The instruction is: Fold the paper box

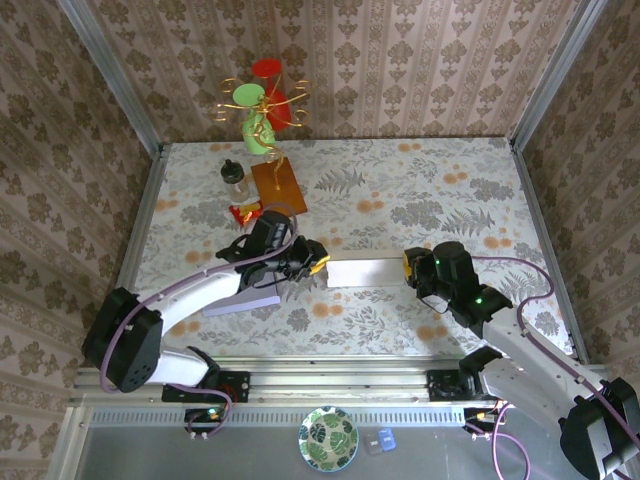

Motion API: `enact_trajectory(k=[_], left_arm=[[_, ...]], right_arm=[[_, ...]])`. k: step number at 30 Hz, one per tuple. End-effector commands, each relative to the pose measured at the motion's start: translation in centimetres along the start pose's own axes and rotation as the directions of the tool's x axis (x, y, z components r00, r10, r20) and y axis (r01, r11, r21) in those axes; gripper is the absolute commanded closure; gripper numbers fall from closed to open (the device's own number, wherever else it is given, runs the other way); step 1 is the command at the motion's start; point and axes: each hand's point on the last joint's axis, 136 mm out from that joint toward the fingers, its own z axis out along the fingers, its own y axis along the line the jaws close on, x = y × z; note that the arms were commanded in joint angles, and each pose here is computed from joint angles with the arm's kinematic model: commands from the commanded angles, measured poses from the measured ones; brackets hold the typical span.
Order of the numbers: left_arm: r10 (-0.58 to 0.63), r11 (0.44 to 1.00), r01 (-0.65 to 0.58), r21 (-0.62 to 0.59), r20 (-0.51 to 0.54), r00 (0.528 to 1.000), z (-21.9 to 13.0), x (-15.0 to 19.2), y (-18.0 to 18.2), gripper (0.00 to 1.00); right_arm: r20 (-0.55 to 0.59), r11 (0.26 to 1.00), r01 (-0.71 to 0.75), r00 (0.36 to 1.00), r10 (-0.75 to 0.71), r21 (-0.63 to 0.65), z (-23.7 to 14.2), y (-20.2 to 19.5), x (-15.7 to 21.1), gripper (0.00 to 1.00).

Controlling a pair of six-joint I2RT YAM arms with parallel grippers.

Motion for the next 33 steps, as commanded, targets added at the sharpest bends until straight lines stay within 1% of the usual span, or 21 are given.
enact_trajectory(k=[1, 4, 6, 8, 15, 18, 20, 22, 25, 28, 30, 33], left_arm=[[-0.099, 0.991, 0.103, -0.089, 0.041, 0.994, 0.2, -0.3, 4.2, 0.8], [-0.117, 0.989, 0.122, -0.08, 0.059, 0.991, 0.0, -0.5, 5.0, 0.84], [-0.12, 0.989, 0.125, -0.074, 0.067, 0.99, 0.0, -0.5, 5.3, 0.9], [-0.119, 0.99, 0.123, -0.067, 0.062, 0.991, 0.2, -0.5, 5.4, 0.92], [-0.093, 0.993, 0.096, -0.063, 0.049, 0.995, 0.5, -0.1, 5.1, 0.94], [-0.076, 0.995, 0.079, -0.063, 0.049, 0.996, 0.5, -0.1, 5.1, 0.94], [-0.061, 0.996, 0.064, -0.063, 0.05, 0.997, 0.4, -0.1, 4.9, 0.94], [-0.035, 0.997, 0.038, -0.063, 0.049, 0.998, 0.4, -0.1, 4.5, 0.94], [0.019, 0.997, -0.016, -0.071, 0.042, 0.999, 0.4, 0.0, 4.0, 0.94], [0.084, 0.993, -0.081, -0.089, 0.035, 0.996, 0.2, 0.1, 3.8, 0.94], [0.124, 0.988, -0.12, -0.098, 0.034, 0.992, 0.2, 0.2, 3.8, 0.94], [0.157, 0.982, -0.152, -0.112, 0.036, 0.987, 0.1, 0.3, 4.2, 0.94]], right_arm=[[0.039, 0.982, -0.003, 0.999, -0.004, 0.191, 0.4, -5.6, -1.2, 0.72], [0.04, 0.978, -0.011, 0.999, 0.003, 0.206, 0.4, -6.2, -1.3, 0.75], [0.036, 0.977, -0.014, 0.999, 0.007, 0.215, 0.4, -6.6, -1.2, 0.77], [0.026, 0.975, -0.019, 1.0, 0.013, 0.219, 0.5, -6.7, -1.1, 0.78], [-0.001, 0.963, -0.016, 1.0, 0.017, 0.269, -0.3, -6.8, -0.4, 0.86], [0.002, 0.965, -0.024, 1.0, 0.025, 0.26, -0.8, -6.3, -0.4, 0.88], [-0.003, 0.968, -0.03, 1.0, 0.031, 0.249, -1.0, -5.9, -0.3, 0.87], [-0.022, 0.973, -0.021, 0.999, 0.027, 0.231, -1.1, -5.2, 0.1, 0.81], [-0.057, 0.98, 0.002, 0.998, 0.01, 0.198, -1.3, -3.6, 0.5, 0.69], [-0.084, 0.991, 0.028, 0.996, -0.017, 0.134, -1.8, -1.4, 0.9, 0.57], [-0.088, 0.994, 0.039, 0.996, -0.03, 0.1, -2.3, -0.2, 0.9, 0.47], [-0.103, 0.997, 0.018, 0.995, -0.011, 0.07, -2.6, 0.8, 1.1, 0.4]])
